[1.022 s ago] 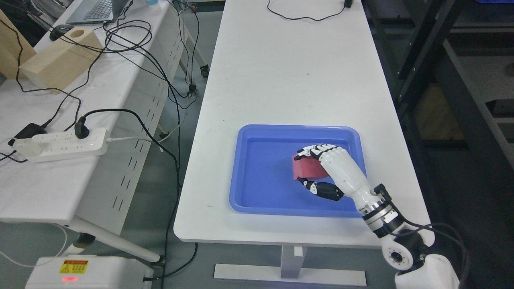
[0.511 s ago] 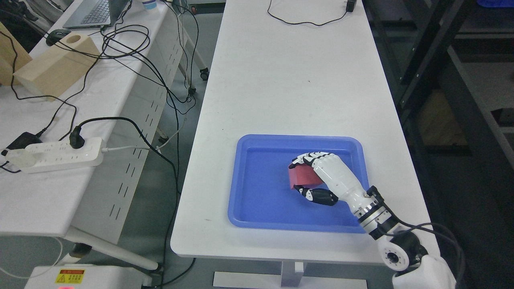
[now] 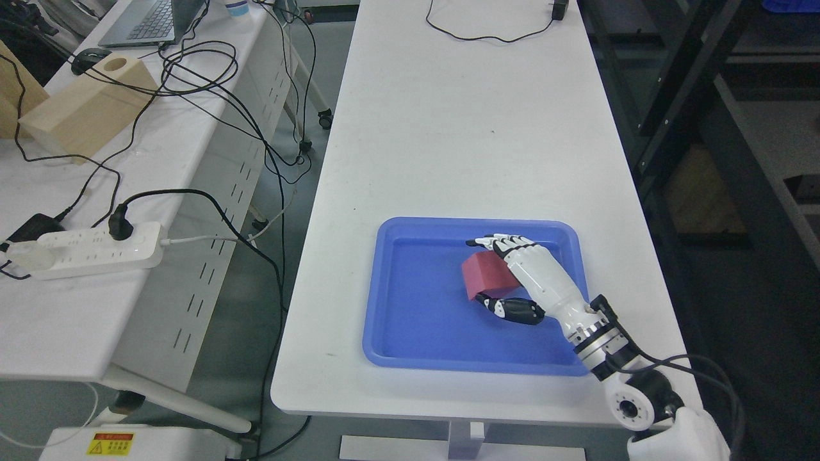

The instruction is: Pick pink block from left shelf to tray

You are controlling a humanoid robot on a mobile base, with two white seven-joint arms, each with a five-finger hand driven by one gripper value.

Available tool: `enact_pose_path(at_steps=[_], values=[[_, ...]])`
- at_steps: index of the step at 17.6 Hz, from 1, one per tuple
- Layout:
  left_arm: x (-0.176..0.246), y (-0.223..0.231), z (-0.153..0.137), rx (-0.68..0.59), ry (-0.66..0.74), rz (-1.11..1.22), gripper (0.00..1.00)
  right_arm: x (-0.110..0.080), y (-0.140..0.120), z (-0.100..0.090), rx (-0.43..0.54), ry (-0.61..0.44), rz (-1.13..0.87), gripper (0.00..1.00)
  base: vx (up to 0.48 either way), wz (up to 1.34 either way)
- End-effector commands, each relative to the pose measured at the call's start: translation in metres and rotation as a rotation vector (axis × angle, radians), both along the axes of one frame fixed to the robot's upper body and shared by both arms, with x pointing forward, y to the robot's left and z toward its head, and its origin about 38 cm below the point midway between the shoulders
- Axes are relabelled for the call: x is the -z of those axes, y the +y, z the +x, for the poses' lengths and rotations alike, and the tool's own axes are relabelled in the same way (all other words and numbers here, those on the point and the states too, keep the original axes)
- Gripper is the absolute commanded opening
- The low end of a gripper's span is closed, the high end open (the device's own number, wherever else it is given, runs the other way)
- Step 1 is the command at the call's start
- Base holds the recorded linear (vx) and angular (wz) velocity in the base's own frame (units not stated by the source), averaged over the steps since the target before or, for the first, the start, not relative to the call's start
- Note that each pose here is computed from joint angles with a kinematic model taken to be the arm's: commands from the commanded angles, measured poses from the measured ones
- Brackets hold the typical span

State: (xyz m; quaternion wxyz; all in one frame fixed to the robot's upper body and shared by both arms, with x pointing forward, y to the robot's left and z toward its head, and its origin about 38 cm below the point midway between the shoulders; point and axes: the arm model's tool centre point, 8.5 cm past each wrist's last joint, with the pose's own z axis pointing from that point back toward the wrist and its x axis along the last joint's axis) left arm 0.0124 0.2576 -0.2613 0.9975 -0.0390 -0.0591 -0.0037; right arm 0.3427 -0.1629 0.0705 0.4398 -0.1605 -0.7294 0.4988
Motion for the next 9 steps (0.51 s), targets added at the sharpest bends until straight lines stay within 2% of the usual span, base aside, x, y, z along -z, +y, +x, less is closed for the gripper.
enact_pose_path(at_steps=[1,3,6,7,9], values=[[0.0,0.01,-0.007,0.0,0.003,0.015,1.0,0.011,-0.009,-0.009,0.021,0.051,0.027,0.79,0.0,0.0],[0.0,0.01,-0.007,0.0,0.003,0.015,1.0,0.01,-0.014,-0.008,0.042,0.06,0.06,0.81,0.0,0.0],[0.0,0.01,-0.007,0.0,0.003,0.015,1.0,-0.002,-0.044,-0.002,0.119,0.084,0.276,0.86,0.0,0.0],[0.0,0.01,-0.007,0.0,0.003,0.015,1.0,-0.006,-0.06,0.001,0.163,0.108,0.375,0.9,0.0,0.0],[0.0,0.01,-0.007,0.0,0.003,0.015,1.0,-0.009,-0.077,0.004,0.21,0.119,0.473,0.98,0.0,0.0]])
